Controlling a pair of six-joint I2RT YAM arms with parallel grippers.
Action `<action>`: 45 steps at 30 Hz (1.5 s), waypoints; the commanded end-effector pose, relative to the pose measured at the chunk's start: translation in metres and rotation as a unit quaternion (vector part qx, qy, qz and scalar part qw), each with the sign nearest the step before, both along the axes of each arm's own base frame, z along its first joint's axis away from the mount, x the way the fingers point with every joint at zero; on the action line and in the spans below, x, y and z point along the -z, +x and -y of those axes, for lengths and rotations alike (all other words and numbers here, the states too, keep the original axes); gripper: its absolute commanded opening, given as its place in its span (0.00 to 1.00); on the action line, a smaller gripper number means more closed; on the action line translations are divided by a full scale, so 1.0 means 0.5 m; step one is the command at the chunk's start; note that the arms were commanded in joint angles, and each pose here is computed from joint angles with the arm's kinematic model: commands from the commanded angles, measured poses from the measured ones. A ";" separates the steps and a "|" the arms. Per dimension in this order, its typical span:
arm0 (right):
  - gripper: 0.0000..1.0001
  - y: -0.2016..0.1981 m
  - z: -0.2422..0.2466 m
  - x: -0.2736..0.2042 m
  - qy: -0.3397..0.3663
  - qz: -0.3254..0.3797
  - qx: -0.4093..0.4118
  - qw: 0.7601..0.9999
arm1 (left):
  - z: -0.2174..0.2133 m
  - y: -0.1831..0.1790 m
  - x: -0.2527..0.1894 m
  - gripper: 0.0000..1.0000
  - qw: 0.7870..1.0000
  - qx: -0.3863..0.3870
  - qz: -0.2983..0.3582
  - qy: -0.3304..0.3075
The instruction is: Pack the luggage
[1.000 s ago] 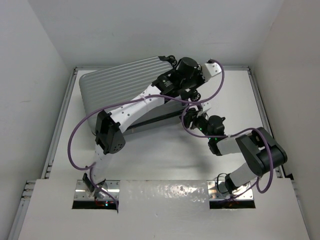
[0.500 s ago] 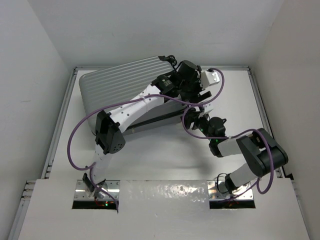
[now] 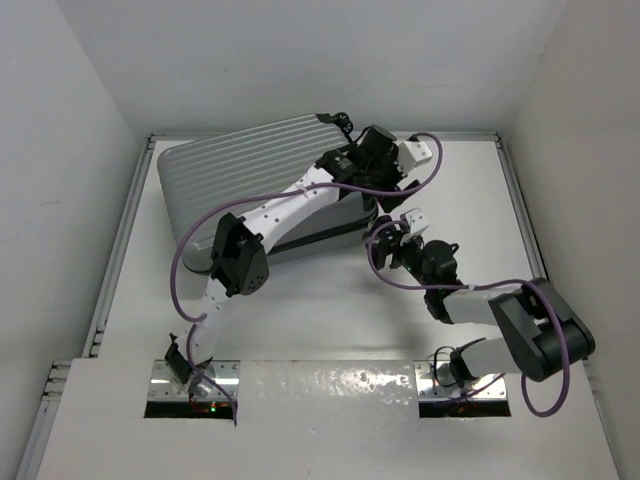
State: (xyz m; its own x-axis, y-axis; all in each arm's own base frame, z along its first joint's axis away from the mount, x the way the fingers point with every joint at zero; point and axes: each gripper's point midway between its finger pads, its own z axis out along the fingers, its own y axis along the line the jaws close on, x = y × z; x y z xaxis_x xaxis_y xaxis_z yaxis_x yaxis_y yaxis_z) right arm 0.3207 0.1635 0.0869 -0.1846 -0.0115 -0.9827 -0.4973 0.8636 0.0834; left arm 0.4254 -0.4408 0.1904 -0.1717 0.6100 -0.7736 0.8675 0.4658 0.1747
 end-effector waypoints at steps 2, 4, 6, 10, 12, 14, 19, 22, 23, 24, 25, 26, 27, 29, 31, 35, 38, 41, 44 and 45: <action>0.74 -0.012 0.003 -0.009 -0.014 0.016 -0.008 1.000 | -0.015 0.005 0.003 1.00 0.999 -0.028 -0.022 -0.010; 0.74 -0.013 0.003 -0.008 -0.017 0.015 -0.010 1.000 | -0.020 0.001 0.023 0.95 0.999 -0.026 -0.038 -0.003; 0.74 -0.010 0.003 -0.015 -0.015 0.020 -0.007 1.000 | -0.021 -0.011 0.030 0.83 0.999 -0.010 -0.051 0.001; 0.74 0.000 -0.002 -0.029 -0.013 0.028 -0.009 0.999 | -0.010 -0.052 0.000 0.05 0.997 0.026 -0.076 -0.021; 0.74 0.009 -0.006 -0.040 -0.010 0.034 -0.010 0.999 | -0.004 -0.055 -0.029 0.00 0.997 0.030 -0.067 -0.036; 0.74 0.017 -0.009 -0.049 -0.001 0.039 -0.007 0.999 | -0.001 -0.058 -0.070 0.00 0.997 0.032 -0.051 -0.055; 0.70 0.055 -0.029 -0.097 0.038 0.060 0.000 0.997 | 0.004 -0.028 -0.215 0.00 0.993 0.005 0.049 -0.110; 0.68 0.075 -0.038 -0.112 0.062 0.067 0.005 0.996 | 0.015 -0.033 -0.254 0.00 0.990 0.010 0.085 -0.116; 0.67 0.081 -0.037 -0.119 0.068 0.075 0.010 0.995 | 0.019 -0.036 -0.255 0.00 0.989 0.015 0.086 -0.116; 0.66 0.091 -0.029 -0.118 0.069 0.076 0.027 0.994 | 0.022 -0.040 -0.251 0.00 0.990 0.021 0.089 -0.111; 0.62 0.096 -0.026 -0.108 0.066 0.072 0.033 0.995 | 0.027 -0.045 -0.243 0.00 0.990 0.025 0.087 -0.107; 0.61 0.098 -0.025 -0.105 0.059 0.074 0.035 0.995 | 0.029 -0.048 -0.237 0.00 0.990 0.028 0.087 -0.103; 0.60 0.101 -0.023 -0.101 0.054 0.073 0.036 0.995 | 0.033 -0.051 -0.232 0.00 0.991 0.032 0.085 -0.103; 0.58 0.102 -0.024 -0.093 0.043 0.068 0.034 0.996 | 0.037 -0.054 -0.230 0.00 0.990 0.035 0.084 -0.104; 0.57 0.098 -0.025 -0.081 0.035 0.058 0.030 0.997 | 0.039 -0.054 -0.230 0.00 0.990 0.035 0.086 -0.104; 0.50 0.094 -0.025 -0.075 0.036 0.059 0.027 0.997 | 0.042 -0.049 -0.234 0.00 0.989 0.033 0.090 -0.108; 0.39 0.096 -0.039 -0.081 0.043 0.061 0.013 0.997 | 0.042 -0.050 -0.231 0.00 0.990 0.033 0.089 -0.107; 0.23 0.100 -0.047 -0.077 0.045 0.055 0.004 0.997 | 0.040 -0.049 -0.226 0.00 0.990 0.031 0.088 -0.103; 0.10 0.098 -0.045 -0.074 0.051 0.058 0.006 0.997 | 0.041 -0.047 -0.233 0.00 0.990 0.030 0.092 -0.107; 0.08 0.098 -0.043 -0.077 0.055 0.062 0.009 0.997 | 0.041 -0.047 -0.234 0.00 0.989 0.030 0.092 -0.108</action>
